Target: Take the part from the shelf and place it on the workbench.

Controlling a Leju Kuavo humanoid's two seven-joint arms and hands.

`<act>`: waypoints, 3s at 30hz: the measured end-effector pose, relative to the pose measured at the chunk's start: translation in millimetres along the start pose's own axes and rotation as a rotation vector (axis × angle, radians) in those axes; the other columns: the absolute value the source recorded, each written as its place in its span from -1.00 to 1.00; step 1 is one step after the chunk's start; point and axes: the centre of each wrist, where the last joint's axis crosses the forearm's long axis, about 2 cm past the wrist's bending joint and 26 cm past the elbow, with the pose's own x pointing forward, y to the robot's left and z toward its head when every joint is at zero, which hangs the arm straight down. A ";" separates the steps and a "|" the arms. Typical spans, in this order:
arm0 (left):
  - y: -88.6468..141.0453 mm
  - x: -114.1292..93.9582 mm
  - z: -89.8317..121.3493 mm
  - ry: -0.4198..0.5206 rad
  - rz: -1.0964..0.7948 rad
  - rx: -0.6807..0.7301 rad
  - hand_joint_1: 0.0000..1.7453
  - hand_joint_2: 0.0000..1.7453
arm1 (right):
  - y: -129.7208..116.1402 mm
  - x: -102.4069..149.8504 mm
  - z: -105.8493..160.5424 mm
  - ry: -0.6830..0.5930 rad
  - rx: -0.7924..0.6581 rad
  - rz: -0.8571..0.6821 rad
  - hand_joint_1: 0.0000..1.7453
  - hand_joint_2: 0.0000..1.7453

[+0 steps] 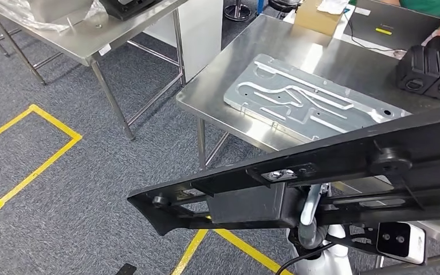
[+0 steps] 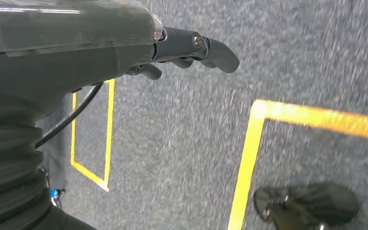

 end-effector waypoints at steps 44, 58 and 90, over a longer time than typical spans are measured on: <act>-7.4 -1.2 1.4 -0.005 0.008 -0.023 -1.00 1.00 | 5.7 -3.1 -15.8 -0.012 0.042 0.003 1.00 1.00; -7.4 -5.6 1.3 -0.003 0.032 -0.010 -1.00 1.00 | 7.3 -3.3 -33.7 -0.006 0.103 0.045 1.00 1.00; -11.8 -12.9 2.2 0.008 0.092 -0.004 -1.00 1.00 | 7.1 0.5 -61.9 0.012 0.242 0.128 1.00 1.00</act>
